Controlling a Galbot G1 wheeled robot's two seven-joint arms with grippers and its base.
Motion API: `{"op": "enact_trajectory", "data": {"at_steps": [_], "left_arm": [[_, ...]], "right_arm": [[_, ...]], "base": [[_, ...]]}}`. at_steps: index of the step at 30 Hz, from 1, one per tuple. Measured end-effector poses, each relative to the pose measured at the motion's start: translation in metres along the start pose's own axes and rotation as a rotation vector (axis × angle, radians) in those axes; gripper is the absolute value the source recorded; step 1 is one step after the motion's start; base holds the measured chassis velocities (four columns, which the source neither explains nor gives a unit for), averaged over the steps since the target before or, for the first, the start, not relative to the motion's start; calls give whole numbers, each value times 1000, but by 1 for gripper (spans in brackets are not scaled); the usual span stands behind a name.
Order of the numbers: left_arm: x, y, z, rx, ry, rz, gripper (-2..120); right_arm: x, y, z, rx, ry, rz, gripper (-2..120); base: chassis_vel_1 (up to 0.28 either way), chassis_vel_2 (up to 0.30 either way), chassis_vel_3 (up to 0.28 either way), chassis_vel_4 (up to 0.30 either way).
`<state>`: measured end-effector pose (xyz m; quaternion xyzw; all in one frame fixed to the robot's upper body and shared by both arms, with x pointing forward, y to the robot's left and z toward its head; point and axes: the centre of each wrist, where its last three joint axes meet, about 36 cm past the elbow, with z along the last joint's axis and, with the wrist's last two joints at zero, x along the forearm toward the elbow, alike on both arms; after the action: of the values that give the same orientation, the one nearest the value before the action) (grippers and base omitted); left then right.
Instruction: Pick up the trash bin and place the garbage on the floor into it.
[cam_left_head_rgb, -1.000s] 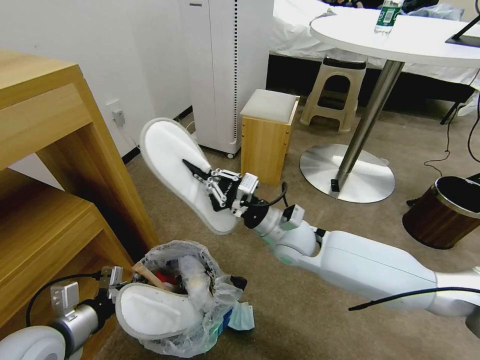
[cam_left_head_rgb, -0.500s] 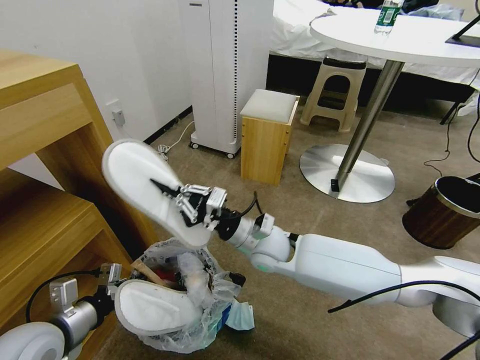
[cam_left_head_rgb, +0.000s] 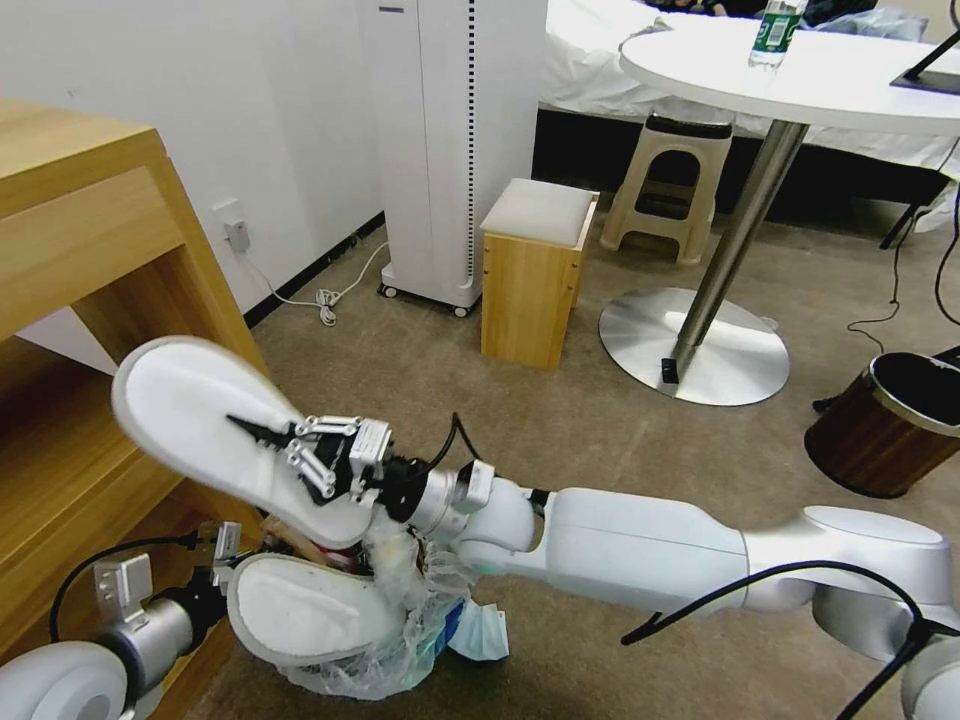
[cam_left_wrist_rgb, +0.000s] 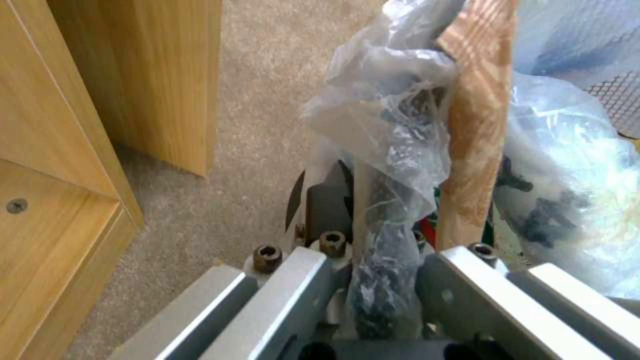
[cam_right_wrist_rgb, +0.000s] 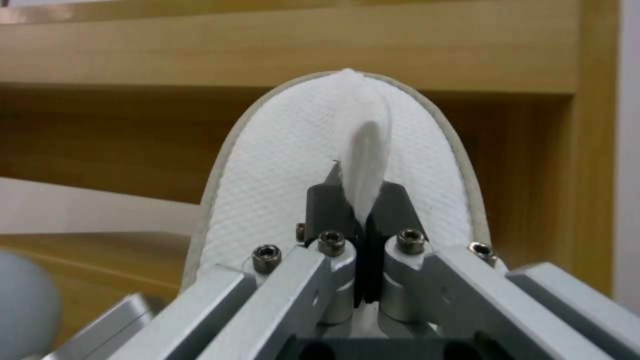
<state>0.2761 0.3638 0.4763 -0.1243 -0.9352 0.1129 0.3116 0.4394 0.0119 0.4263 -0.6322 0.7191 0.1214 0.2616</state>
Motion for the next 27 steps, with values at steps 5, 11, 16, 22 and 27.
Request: {"op": "enact_trajectory", "data": {"at_steps": [5,11,16,22,27], "left_arm": [[1,-2,-2,1,-7,3,0],[5,-3,-4,-1,-14,1,0],[9,-7,-10,6,-24,9,0],[12,-8,-15,7,-34,15,0],[11,-6,-17,10,-38,14,0]], "right_arm": [[0,6,7,-4,7,-11,0],[2,12,13,-4,14,-22,0],[5,10,16,7,19,-24,0],[12,7,16,21,22,-20,0],[19,2,15,37,26,-15,0]], "base": [[0,0,0,0],[0,0,0,0],[0,0,0,0],[0,0,0,0],[0,0,0,0]]}}
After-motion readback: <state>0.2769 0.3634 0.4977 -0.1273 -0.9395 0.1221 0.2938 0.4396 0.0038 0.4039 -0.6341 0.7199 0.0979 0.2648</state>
